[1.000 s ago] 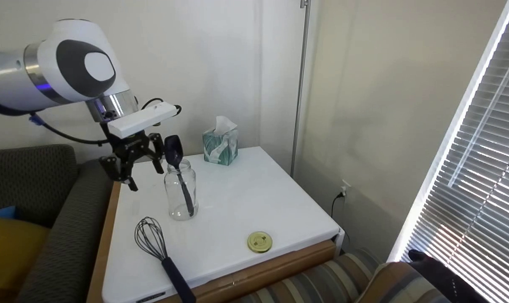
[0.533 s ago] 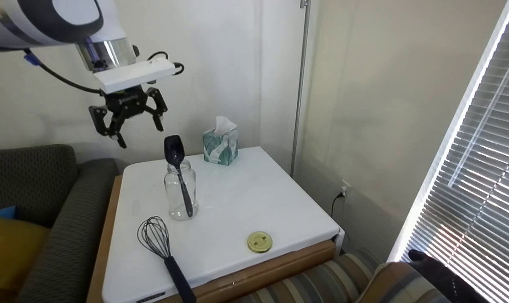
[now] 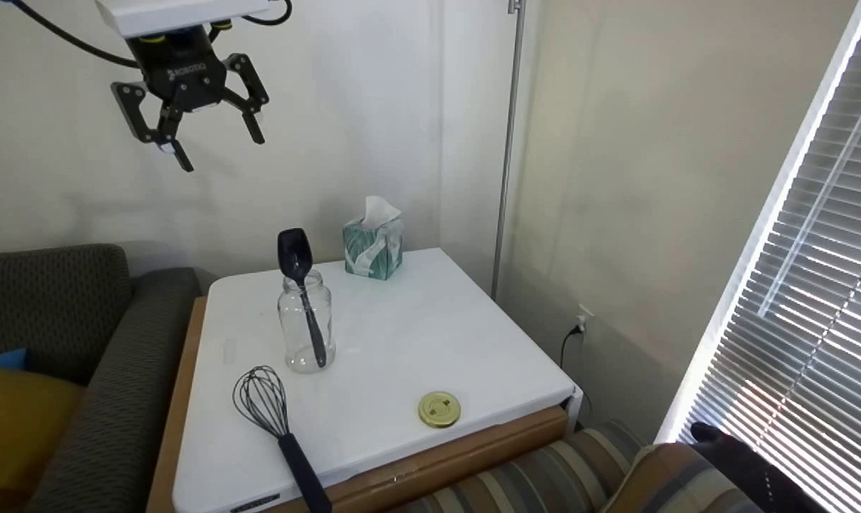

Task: Put the whisker on the table

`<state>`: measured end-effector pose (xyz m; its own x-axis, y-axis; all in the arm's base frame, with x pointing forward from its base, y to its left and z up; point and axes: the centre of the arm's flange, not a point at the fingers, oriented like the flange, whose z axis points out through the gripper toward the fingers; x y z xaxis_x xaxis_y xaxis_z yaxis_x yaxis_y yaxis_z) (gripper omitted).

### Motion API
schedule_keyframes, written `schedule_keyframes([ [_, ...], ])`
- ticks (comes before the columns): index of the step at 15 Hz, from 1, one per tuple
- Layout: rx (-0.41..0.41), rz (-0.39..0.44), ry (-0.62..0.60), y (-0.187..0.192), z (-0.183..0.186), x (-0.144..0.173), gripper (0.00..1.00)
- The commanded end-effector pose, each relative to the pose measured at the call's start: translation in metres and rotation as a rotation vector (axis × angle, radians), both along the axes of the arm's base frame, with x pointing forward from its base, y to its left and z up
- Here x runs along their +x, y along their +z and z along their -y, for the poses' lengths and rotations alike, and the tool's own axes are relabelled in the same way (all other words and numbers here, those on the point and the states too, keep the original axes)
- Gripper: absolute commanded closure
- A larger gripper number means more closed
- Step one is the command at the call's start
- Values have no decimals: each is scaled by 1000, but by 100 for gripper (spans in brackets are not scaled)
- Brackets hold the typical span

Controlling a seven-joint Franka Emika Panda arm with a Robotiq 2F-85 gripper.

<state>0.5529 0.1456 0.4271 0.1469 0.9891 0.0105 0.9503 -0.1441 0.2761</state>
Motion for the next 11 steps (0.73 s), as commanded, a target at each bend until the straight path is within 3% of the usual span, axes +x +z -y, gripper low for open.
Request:
schedule_keyframes([
  [1,1,6,-6,7,0,-2,0],
  [11,2,10,-13,12,0,-4,0],
])
